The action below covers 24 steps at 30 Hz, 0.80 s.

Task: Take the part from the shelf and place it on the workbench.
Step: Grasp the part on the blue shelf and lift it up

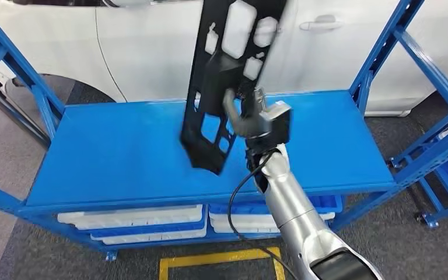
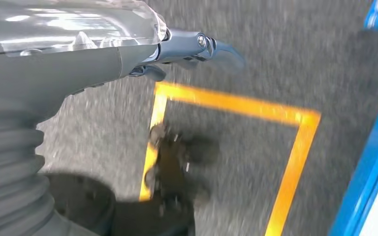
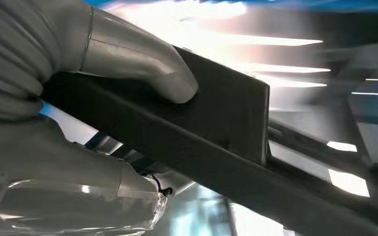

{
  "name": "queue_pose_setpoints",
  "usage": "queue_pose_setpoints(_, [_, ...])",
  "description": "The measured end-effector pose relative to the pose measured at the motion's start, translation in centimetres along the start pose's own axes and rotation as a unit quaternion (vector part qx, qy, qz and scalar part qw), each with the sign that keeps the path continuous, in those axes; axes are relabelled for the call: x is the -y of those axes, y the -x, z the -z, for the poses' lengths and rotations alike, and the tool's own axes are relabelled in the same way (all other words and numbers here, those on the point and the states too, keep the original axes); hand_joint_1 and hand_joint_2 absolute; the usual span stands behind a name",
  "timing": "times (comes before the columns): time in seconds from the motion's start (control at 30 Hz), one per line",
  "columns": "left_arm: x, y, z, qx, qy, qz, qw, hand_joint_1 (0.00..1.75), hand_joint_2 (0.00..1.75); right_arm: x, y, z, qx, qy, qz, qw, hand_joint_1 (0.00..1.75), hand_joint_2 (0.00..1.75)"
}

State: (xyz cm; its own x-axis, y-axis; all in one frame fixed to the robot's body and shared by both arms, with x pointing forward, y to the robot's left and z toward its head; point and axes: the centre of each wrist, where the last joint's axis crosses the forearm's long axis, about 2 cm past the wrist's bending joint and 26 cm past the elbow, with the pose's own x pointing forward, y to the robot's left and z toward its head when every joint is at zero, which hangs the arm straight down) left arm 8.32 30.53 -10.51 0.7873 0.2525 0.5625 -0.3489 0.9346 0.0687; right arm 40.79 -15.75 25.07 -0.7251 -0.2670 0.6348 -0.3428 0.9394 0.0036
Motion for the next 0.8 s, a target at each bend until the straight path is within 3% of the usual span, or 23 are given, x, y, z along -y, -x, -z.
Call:
queue_pose_setpoints(0.07, [-0.5,0.3,-0.1,0.005,-0.017,0.007,1.0,0.0,1.75,0.6,-2.2,0.2,0.059,0.007,0.066,0.996,1.75,1.75])
queue_pose_setpoints(0.17, [-1.2,0.8,-0.2,0.006,-0.03,0.014,0.999,0.0,1.75,1.1,-5.4,-1.9,0.127,-0.012,0.116,0.985,1.75,1.75])
queue_pose_setpoints(0.33, [-1.8,0.9,-0.2,0.008,-0.037,0.017,0.999,0.0,1.75,1.3,-9.4,-2.8,0.2,-0.034,0.122,0.972,1.75,1.75])
queue_pose_setpoints(0.47, [-1.9,0.9,-0.2,0.008,-0.037,0.017,0.999,0.0,1.75,1.4,-10.8,-3.2,0.222,-0.041,0.119,0.967,1.75,1.75])
queue_pose_setpoints(0.63, [-2.0,1.0,-0.2,0.008,-0.032,0.01,0.999,0.0,1.75,1.1,-11.5,-4.3,0.237,-0.089,0.175,0.952,1.75,1.75])
queue_pose_setpoints(0.8, [-2.0,1.1,-0.3,0.011,-0.026,0.011,1.0,0.0,1.75,-1.7,-11.3,-5.5,0.226,-0.137,0.225,0.938,1.75,1.75])
